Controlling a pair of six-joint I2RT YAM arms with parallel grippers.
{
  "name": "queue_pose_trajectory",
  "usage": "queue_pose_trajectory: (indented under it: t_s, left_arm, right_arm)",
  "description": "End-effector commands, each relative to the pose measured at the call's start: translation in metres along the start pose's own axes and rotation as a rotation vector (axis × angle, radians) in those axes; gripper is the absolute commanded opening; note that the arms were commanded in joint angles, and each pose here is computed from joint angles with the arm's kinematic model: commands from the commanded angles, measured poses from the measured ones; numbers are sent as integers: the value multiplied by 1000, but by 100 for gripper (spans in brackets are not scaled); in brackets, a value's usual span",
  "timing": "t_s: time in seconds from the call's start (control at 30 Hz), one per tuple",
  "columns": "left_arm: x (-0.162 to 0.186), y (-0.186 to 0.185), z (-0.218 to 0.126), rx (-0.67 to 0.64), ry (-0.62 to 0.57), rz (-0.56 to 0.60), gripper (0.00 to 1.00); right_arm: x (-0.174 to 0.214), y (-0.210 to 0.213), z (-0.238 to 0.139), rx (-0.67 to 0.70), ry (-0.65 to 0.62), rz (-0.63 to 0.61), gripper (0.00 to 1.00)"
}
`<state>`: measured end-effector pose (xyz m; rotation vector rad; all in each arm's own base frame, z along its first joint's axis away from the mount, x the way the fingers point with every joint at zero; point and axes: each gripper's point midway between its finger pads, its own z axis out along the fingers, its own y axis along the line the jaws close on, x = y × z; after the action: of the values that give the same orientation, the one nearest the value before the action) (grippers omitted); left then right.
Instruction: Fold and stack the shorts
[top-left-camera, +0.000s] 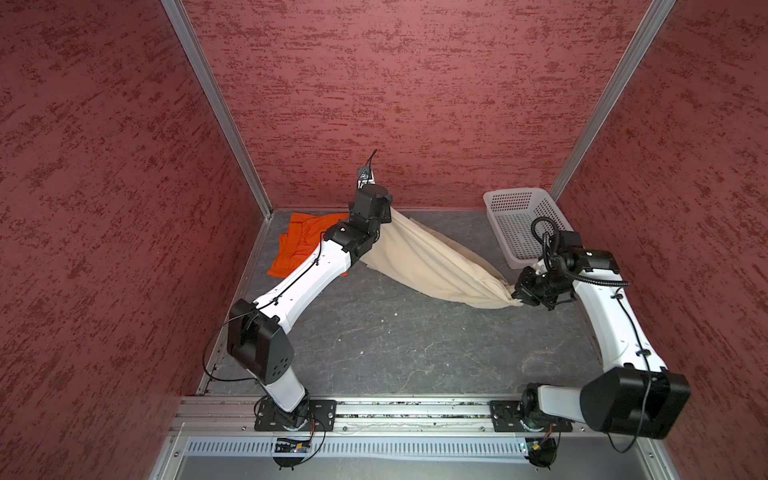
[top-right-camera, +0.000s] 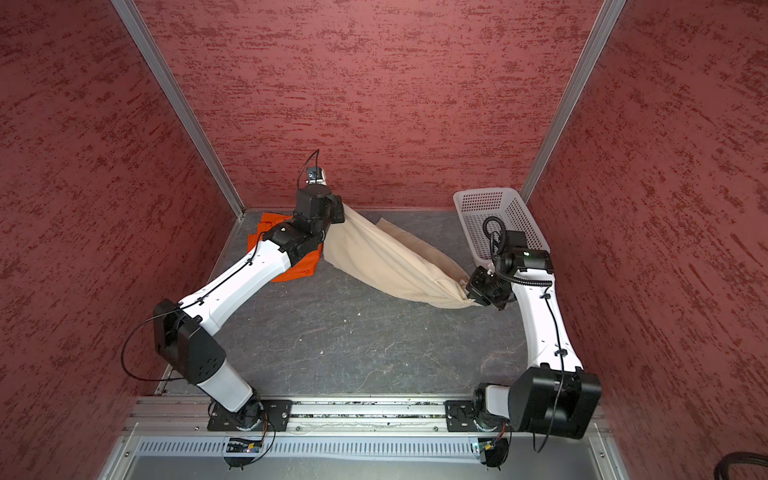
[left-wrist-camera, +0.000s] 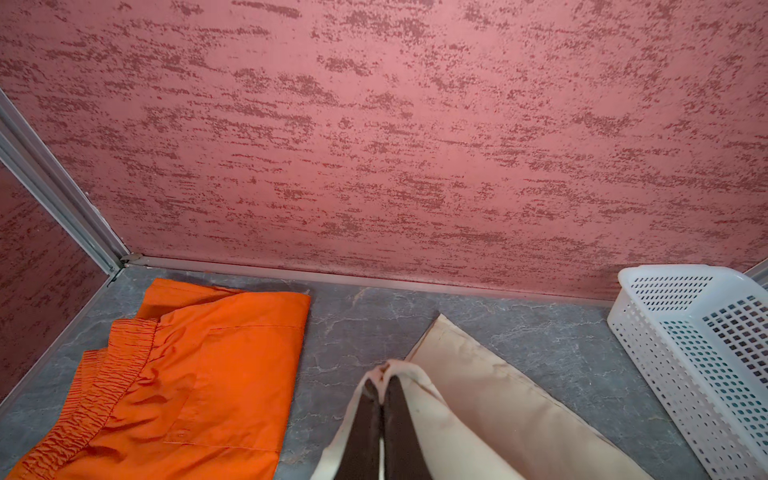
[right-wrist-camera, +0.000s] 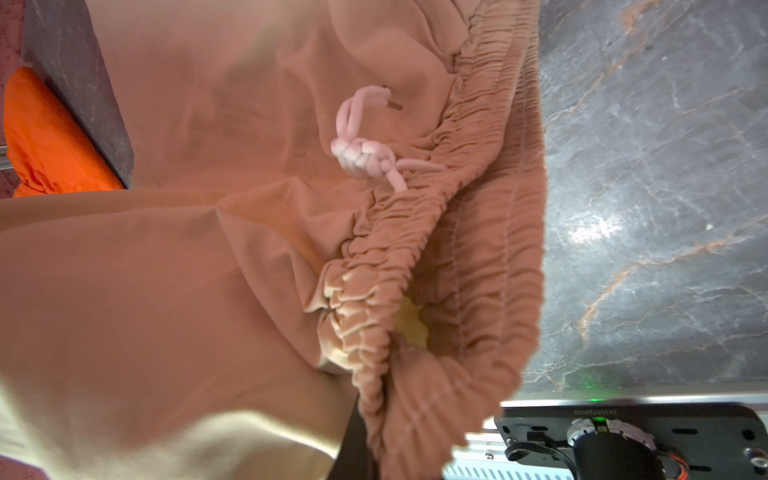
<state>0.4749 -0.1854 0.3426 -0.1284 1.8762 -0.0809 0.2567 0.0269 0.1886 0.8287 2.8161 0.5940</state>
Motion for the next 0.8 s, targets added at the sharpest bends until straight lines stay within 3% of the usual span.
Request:
queue_pose_trajectory:
  t_s: [0.0, 0.77]
  left_arm:
    - [-24, 24, 10, -81, -73, -30, 0]
    - [-20, 15, 79, -98, -85, 23, 0]
  right_arm:
    - [-4, -18, -1, 87, -11, 4, 0]
    - [-25, -23, 23, 110, 35, 21, 0]
